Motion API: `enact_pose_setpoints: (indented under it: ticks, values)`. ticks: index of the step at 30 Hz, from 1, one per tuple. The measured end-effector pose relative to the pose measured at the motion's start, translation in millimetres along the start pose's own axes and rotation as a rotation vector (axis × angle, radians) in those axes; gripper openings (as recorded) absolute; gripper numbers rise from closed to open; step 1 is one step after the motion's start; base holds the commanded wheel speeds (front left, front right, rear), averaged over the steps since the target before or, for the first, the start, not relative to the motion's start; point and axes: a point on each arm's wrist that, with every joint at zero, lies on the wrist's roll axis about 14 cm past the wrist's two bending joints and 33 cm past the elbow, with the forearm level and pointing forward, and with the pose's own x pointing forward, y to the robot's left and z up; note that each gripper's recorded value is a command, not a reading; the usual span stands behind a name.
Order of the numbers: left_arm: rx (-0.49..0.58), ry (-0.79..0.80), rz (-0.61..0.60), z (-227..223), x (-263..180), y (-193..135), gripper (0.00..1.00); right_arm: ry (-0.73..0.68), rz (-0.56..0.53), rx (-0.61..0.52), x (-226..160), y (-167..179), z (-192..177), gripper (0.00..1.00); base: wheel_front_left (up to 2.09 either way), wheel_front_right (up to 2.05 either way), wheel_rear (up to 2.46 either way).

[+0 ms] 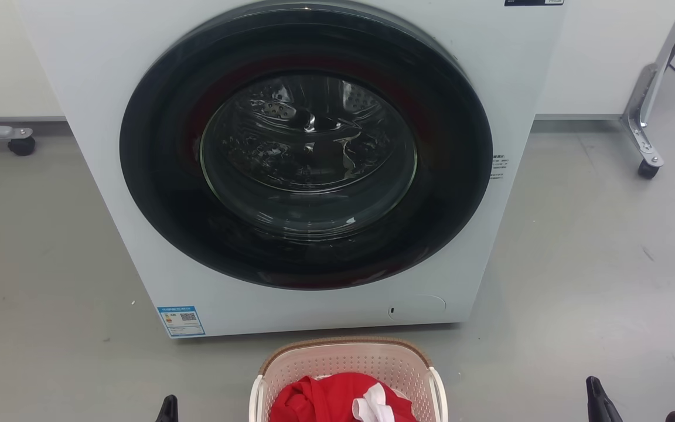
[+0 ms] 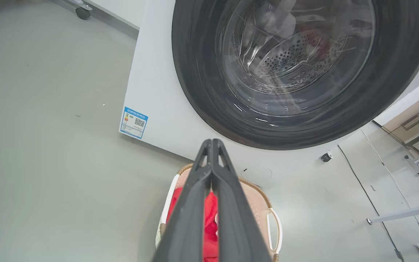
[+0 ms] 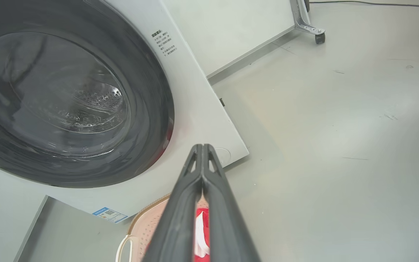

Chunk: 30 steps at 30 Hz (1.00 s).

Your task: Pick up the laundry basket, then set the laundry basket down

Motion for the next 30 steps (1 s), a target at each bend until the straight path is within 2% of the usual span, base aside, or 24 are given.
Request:
enact_pose_setpoints:
  ticks: [30]
  values:
    - [-0.444,0.017,-0.005,14.4,14.7,5.3,0.00,0.010,0.002,0.470,14.3,-1.3,12.0,0.00,0.00,0.00,0.00]
